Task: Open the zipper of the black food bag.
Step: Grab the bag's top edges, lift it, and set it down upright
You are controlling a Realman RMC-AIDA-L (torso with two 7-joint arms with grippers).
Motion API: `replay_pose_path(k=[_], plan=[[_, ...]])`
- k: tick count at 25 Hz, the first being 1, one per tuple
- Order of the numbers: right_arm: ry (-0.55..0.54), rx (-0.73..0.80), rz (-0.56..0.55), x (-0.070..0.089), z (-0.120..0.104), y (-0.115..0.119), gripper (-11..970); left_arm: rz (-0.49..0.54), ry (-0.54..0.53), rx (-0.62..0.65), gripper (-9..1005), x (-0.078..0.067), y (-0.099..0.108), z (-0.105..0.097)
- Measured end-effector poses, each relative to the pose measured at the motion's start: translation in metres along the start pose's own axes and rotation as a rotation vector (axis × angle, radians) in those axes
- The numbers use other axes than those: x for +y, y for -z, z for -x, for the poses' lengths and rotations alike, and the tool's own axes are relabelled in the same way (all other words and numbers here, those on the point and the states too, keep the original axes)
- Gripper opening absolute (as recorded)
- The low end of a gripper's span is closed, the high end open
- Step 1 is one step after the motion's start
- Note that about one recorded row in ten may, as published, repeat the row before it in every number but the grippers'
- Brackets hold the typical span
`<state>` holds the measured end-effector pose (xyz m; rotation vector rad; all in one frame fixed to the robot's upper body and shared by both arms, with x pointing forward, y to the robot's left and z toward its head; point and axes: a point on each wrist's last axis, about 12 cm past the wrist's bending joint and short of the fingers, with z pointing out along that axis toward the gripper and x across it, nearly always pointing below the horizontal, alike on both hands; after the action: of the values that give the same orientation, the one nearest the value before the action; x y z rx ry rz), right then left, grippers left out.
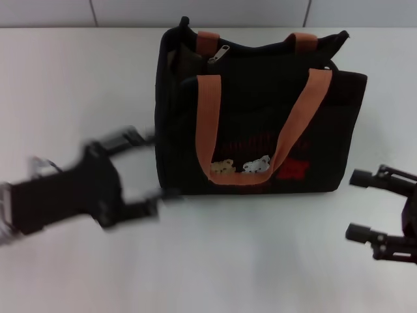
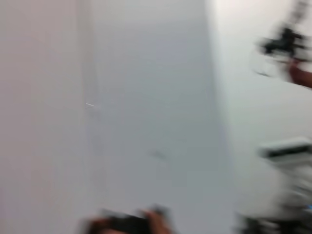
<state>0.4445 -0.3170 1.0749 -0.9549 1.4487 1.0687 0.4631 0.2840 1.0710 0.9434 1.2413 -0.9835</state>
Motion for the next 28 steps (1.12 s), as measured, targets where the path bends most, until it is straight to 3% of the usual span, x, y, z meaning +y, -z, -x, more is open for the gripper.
replay_pose_path(k=[4,19,28], plan=[[0.005,-0.012,-0.037,0.000,-0.001,0.005,813,0.198,-0.023,-0.059,773,0.007,0.006,-0.005],[0.004,-0.011,-0.042,0.000,-0.001,0.005,809,0.231,-0.053,0.000,740,0.021,-0.039,-0.025],[0.003,-0.009,-0.046,0.000,-0.002,0.005,806,0.303,-0.021,0.010,720,0.027,-0.043,-0.030]])
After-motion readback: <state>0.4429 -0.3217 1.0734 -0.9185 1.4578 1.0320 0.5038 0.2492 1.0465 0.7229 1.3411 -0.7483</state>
